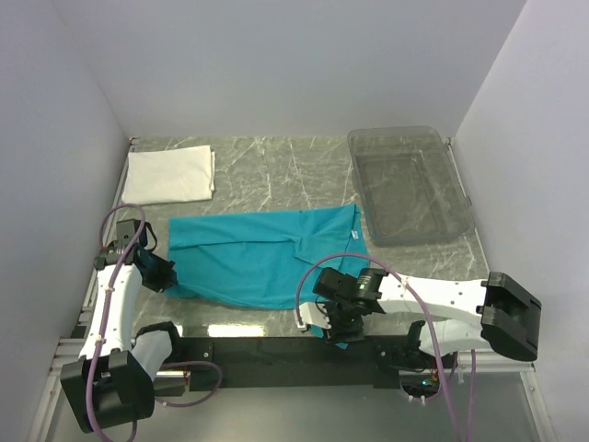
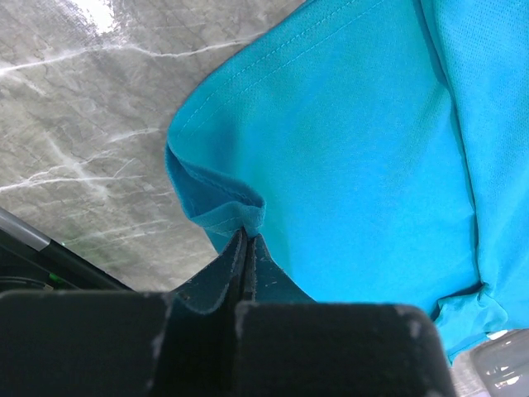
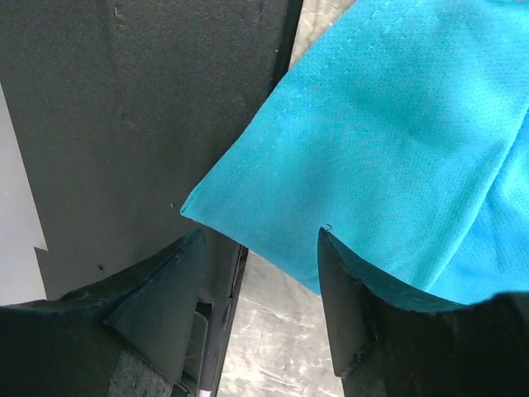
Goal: Fold and stack the t-shirts
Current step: Fold the tshirt
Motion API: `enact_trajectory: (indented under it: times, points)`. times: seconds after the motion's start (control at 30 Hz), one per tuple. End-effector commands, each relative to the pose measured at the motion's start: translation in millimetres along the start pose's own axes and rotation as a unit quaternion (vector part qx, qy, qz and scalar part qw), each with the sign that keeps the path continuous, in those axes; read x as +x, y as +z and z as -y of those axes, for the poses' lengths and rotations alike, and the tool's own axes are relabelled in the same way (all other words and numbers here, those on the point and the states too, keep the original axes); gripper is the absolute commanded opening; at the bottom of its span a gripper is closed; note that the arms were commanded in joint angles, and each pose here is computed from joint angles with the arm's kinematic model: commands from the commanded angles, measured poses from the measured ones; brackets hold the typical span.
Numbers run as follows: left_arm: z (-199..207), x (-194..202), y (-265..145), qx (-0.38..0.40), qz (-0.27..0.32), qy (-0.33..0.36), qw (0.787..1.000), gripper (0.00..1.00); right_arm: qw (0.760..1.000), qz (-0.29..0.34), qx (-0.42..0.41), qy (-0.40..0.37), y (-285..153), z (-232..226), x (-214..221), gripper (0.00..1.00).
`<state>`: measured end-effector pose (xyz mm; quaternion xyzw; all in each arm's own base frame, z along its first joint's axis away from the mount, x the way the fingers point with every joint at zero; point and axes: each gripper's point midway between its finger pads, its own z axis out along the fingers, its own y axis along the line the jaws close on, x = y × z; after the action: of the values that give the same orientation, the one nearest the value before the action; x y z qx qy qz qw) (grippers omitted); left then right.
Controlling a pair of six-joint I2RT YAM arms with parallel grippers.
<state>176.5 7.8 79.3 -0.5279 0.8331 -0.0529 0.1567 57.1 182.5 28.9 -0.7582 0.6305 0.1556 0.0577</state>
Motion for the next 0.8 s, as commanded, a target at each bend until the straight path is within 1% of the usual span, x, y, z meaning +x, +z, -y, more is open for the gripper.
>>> enact_trajectory:
  times: [0.0, 0.3, 0.53, 0.6, 0.63, 0.67, 0.73, 0.77]
  points:
    - [6, -3, -1, 0.012, 0.004, 0.015, 1.0, 0.0, 1.0, -0.001, 0.01, -0.005, 2, -2, -3, 0.63]
    - [5, -2, 2, 0.008, 0.0, 0.016, 1.0, 0.01, 0.999, -0.015, -0.011, -0.038, 11, -22, -6, 0.61]
    - [5, -1, 1, 0.012, 0.001, 0.018, 1.0, 0.01, 0.998, -0.049, 0.004, -0.044, 24, -20, -1, 0.6]
    - [5, 0, 1, 0.015, 0.0, 0.02, 1.0, 0.0, 0.997, -0.056, 0.008, -0.043, 26, -19, 0, 0.57]
    - [5, -1, 0, 0.016, 0.001, 0.02, 1.0, 0.0, 0.997, -0.057, 0.008, -0.042, 27, -19, 0, 0.53]
    - [5, 0, 0, 0.016, 0.001, 0.02, 1.0, 0.01, 0.997, -0.058, 0.009, -0.042, 27, -19, 1, 0.44]
    - [5, 0, 0, 0.017, 0.001, 0.019, 1.0, 0.01, 0.997, -0.06, 0.01, -0.041, 27, -19, 2, 0.35]
    - [5, -1, 0, 0.017, 0.002, 0.018, 1.0, 0.01, 0.997, -0.059, 0.011, -0.041, 26, -18, 2, 0.23]
